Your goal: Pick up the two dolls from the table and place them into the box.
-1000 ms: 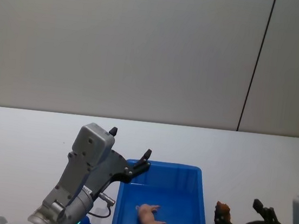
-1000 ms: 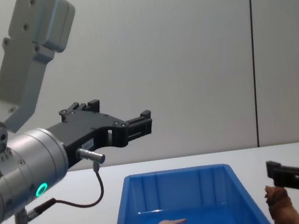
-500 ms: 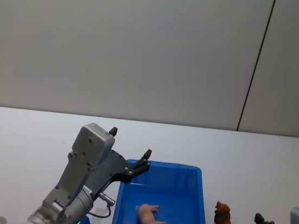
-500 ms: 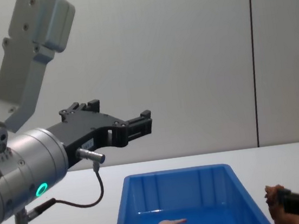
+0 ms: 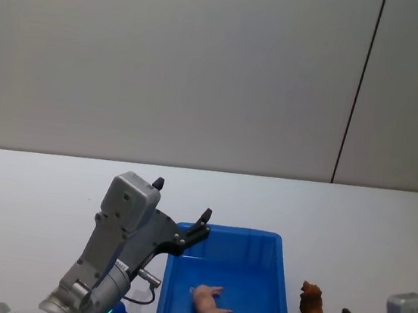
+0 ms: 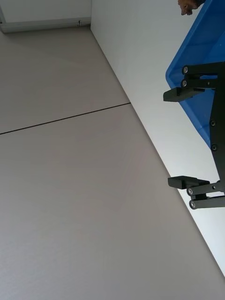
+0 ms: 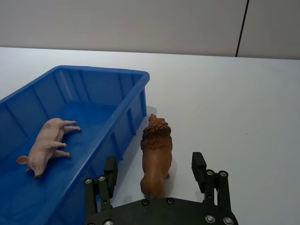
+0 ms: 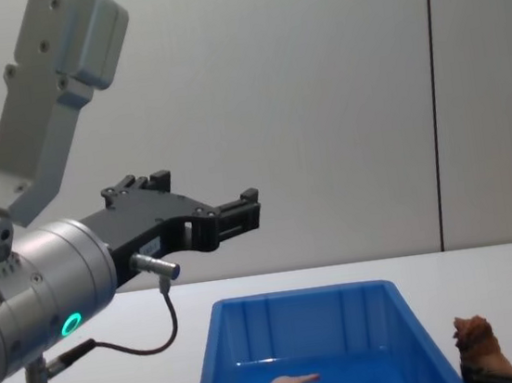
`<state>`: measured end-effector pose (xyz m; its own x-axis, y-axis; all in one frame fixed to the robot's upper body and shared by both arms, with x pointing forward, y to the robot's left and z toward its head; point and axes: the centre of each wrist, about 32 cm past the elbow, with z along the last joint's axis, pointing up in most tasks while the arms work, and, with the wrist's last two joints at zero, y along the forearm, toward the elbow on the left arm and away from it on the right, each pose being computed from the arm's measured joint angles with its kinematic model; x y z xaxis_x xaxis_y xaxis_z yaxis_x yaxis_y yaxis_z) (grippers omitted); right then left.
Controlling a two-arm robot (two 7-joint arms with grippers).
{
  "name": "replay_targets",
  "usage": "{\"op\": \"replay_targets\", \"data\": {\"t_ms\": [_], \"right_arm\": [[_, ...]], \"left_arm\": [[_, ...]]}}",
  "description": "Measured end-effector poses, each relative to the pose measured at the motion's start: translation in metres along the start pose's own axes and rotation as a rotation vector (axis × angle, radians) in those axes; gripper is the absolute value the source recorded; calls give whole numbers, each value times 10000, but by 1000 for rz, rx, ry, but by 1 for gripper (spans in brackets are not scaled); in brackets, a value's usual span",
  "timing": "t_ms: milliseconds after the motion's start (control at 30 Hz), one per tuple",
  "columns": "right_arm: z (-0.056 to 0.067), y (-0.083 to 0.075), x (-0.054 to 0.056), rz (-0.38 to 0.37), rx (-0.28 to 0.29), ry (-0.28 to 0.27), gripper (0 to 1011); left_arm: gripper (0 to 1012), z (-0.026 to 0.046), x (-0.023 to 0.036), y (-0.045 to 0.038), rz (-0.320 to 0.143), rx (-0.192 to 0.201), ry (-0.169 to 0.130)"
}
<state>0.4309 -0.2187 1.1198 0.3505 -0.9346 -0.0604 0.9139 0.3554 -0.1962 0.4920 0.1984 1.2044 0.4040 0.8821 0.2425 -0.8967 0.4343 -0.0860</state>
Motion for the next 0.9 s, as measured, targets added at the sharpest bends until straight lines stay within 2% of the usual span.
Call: {"op": "replay_targets", "data": {"t_ms": [100, 133, 267, 367, 467, 767, 900], "right_arm": [[-20, 31, -5, 6, -8, 1, 941], [-32, 54, -10, 10, -14, 2, 893], [-54, 98, -20, 15, -28, 2, 831], [-66, 117, -25, 17, -35, 2, 737], [-75, 139, -34, 17, -43, 2, 597], [-66, 145, -49, -3, -53, 2, 349], [-38, 133, -55, -18, -49, 2, 335]], "left_arm": [[1001, 0, 0, 0, 0, 0, 0], [1001, 0, 0, 0, 0, 0, 0], [1001, 0, 0, 0, 0, 0, 0], [1001, 0, 0, 0, 0, 0, 0], [1001, 0, 0, 0, 0, 0, 0], [1001, 0, 0, 0, 0, 0, 0], [1001, 0, 0, 0, 0, 0, 0]]}}
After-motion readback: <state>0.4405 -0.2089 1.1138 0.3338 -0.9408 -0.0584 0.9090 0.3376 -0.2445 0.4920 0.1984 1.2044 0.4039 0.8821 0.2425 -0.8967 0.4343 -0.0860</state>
